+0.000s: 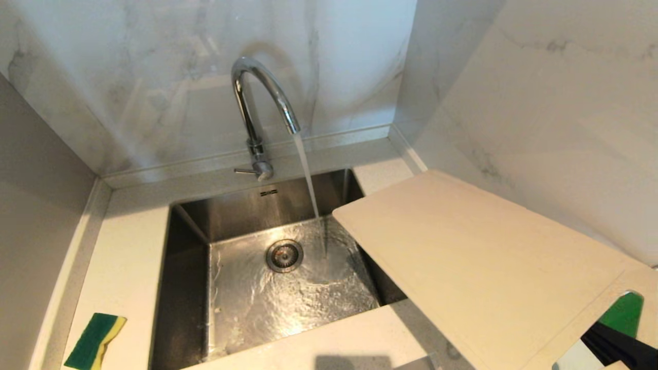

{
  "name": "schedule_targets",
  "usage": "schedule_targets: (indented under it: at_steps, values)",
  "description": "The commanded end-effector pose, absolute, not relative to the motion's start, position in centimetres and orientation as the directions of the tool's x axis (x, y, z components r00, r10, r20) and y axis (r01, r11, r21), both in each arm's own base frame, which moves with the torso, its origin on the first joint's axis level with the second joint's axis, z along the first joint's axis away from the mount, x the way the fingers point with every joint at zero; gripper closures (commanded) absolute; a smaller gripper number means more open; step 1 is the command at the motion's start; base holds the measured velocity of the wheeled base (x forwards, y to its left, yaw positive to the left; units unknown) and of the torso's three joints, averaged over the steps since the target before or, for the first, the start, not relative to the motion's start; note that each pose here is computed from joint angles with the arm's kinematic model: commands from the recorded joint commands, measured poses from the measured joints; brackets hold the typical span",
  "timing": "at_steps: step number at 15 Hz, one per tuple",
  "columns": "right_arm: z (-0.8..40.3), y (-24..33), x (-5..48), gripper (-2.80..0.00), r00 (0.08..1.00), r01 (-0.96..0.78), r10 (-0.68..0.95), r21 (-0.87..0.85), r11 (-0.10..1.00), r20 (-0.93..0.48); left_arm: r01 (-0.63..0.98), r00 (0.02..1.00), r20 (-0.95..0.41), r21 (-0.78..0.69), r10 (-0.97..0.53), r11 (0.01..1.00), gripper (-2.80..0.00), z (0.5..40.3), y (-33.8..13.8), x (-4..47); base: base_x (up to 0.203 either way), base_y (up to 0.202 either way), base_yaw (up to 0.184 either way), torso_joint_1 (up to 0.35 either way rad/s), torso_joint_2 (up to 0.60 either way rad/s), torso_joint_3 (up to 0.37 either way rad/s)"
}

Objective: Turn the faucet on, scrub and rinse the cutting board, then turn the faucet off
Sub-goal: Put down the cutting board

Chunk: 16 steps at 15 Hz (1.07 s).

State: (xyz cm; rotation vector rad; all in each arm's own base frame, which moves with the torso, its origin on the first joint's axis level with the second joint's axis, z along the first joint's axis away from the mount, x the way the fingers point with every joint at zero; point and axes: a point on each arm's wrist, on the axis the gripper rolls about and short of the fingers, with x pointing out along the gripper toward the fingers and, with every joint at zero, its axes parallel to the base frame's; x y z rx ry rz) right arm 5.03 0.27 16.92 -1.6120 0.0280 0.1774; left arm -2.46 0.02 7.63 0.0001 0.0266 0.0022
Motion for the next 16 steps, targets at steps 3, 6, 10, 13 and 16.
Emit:
schedule_targets:
  at_steps: [3, 6, 10, 13, 16]
  values:
    - [15.8, 0.2, 4.9, 0.0, 0.986, -0.158, 0.054, -0.987, -0.037, -0.16, -0.003, 1.0, -0.029, 0.0, 0.003, 1.0, 0.0, 7.6, 0.0, -2.5, 0.0, 0.0, 0.0, 0.0, 0.0, 0.0]
    - [15.3, 0.1, 4.9, 0.0, 0.984, -0.177, -0.001, -0.984, -0.02, -0.177, -0.003, 1.0, -0.029, 0.0, 0.003, 1.0, 0.0, 7.6, 0.0, -2.5, 0.0, 0.0, 0.0, 0.0, 0.0, 0.0]
    - [13.9, 0.0, 4.6, 0.0, 0.975, -0.22, -0.025, -0.975, 0.021, -0.22, -0.003, 1.0, -0.028, 0.0, 0.003, 1.0, 0.0, 7.6, 0.0, -2.5, 0.0, 0.0, 0.0, 0.0, 0.0, 0.0]
    - [13.8, -0.1, 4.6, 0.0, 0.974, -0.223, -0.034, -0.974, 0.028, -0.224, -0.003, 1.0, -0.029, 0.0, 0.003, 1.0, 0.0, 7.6, 0.0, -2.5, 0.0, 0.0, 0.0, 0.0, 0.0, 0.0]
    - [12.2, -0.3, 4.8, 0.0, 0.955, -0.292, -0.037, -0.954, 0.072, -0.295, -0.003, 1.0, -0.029, 0.0, 0.003, 1.0, 0.0, 7.6, 0.0, -2.5, 0.0, 0.0, 0.0, 0.0, 0.0, 0.0]
